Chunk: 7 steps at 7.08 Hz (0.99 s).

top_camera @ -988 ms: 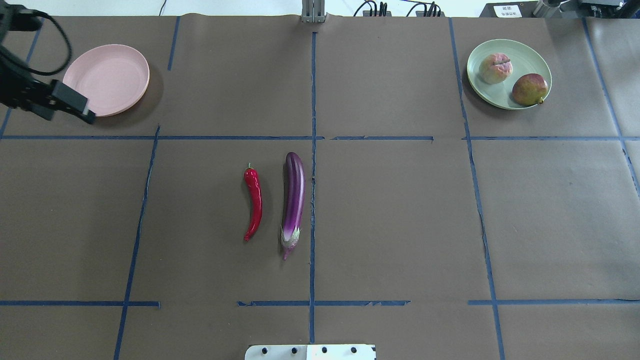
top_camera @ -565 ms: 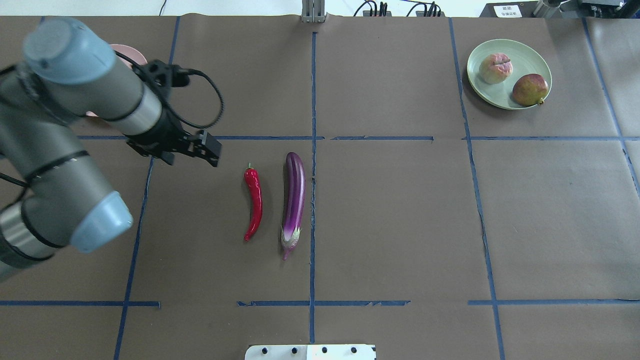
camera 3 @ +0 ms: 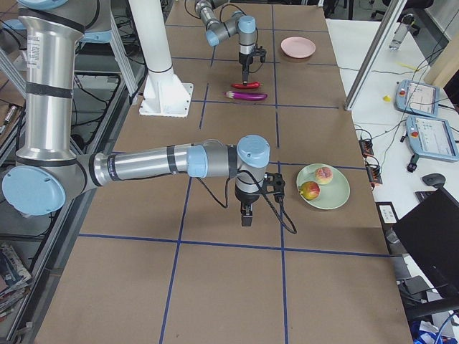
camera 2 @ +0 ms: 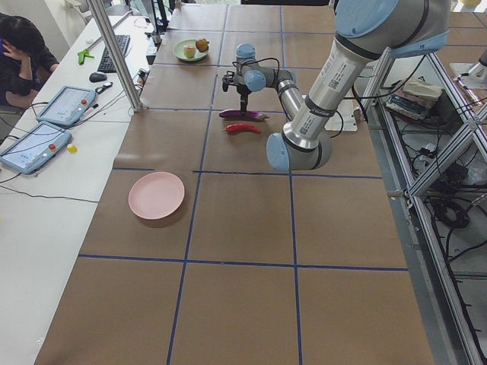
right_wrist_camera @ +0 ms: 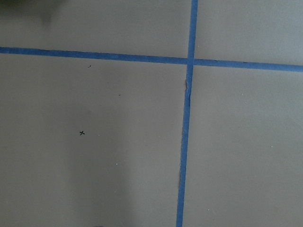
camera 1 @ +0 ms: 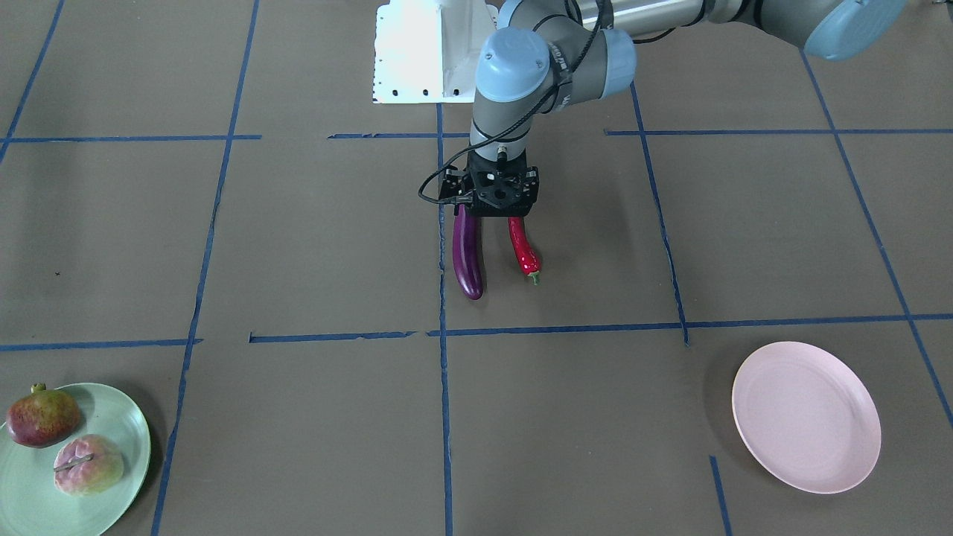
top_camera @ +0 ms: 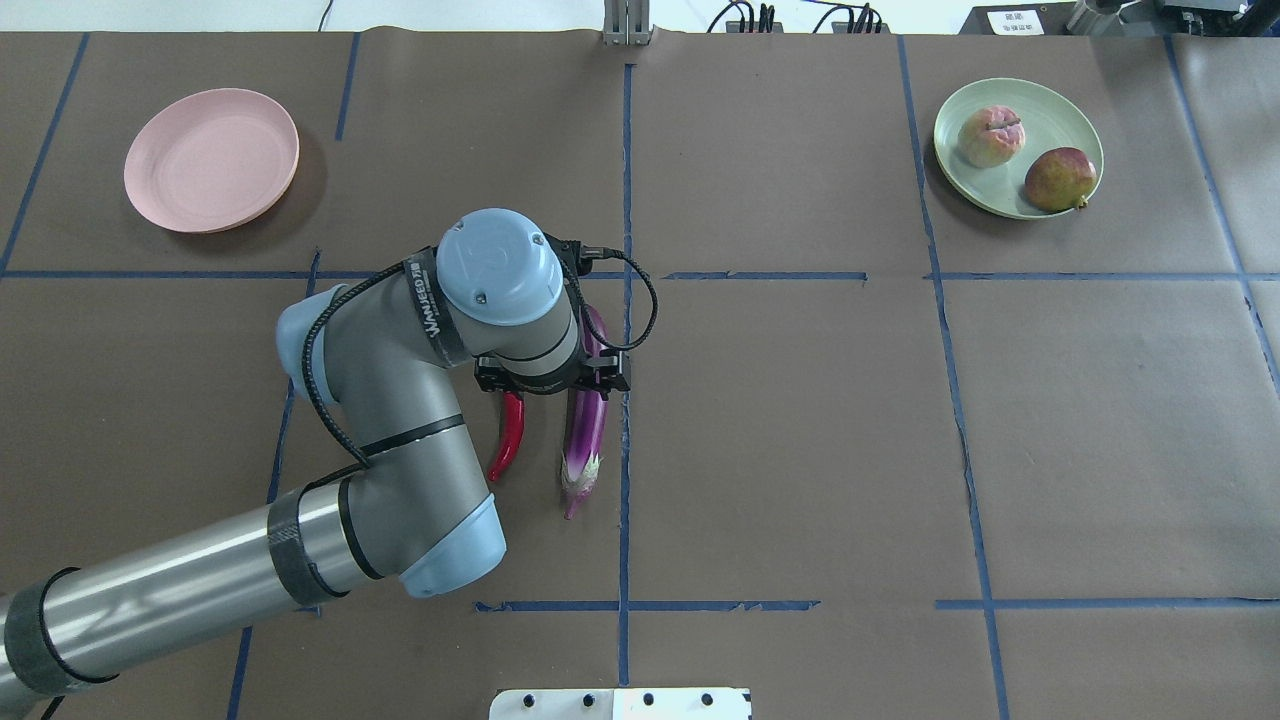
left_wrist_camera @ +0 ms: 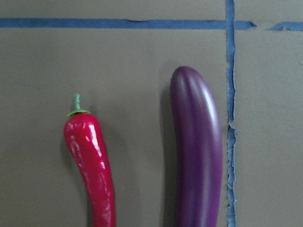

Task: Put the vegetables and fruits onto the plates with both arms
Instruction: 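Move the left gripper down and grasp the purple eggplant, then carry the eggplant with the left gripper onto the pink plate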

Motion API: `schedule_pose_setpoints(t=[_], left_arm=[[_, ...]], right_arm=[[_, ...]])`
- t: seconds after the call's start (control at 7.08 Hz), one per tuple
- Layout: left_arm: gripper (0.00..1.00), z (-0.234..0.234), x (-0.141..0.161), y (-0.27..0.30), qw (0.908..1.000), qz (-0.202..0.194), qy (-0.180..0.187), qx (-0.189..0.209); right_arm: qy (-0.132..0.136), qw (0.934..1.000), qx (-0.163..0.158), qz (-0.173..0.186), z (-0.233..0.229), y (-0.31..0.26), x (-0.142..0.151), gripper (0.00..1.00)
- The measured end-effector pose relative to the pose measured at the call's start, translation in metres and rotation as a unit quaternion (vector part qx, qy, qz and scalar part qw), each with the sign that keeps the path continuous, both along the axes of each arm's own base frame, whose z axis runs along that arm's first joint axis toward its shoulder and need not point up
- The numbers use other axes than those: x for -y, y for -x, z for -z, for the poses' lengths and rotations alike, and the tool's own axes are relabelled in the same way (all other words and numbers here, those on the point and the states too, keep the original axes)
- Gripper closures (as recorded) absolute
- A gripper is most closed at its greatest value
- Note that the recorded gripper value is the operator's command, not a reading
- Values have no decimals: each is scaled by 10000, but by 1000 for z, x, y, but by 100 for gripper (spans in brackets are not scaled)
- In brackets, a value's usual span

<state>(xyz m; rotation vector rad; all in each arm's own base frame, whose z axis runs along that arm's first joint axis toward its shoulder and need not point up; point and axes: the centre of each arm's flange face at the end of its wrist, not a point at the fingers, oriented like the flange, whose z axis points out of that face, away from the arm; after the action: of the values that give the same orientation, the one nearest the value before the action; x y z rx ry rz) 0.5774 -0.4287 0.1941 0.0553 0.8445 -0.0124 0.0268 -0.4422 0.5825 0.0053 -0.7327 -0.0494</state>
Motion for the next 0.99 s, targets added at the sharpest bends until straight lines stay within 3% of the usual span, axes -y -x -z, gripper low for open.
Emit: schedule_pose_setpoints(t=[0.14,0.28,0.42,0.56,0.85,0.99], left_arm=[[1,-6,-3,-17,10000,-3,-19,59],[23,-13,-8,-31,10000,-34,-15,87],[70,-15,-12,-38,10000,-46,6,84],[90,-15,-15,-43,10000,-41,38,72],[100,-13,-18,-46,10000,48,23,77],[100,-10,-19,-47,9999,81,-23,71]], right_arm=[[0,10000,3,0,0,0,0,0],[2,10000,5,1,0,0,0,0],[4,10000,4,1,0,0,0,0],[4,10000,2,0,0,0,0,0],[5,10000,0,0,0,0,0,0],[4,10000,0,0,0,0,0,0]])
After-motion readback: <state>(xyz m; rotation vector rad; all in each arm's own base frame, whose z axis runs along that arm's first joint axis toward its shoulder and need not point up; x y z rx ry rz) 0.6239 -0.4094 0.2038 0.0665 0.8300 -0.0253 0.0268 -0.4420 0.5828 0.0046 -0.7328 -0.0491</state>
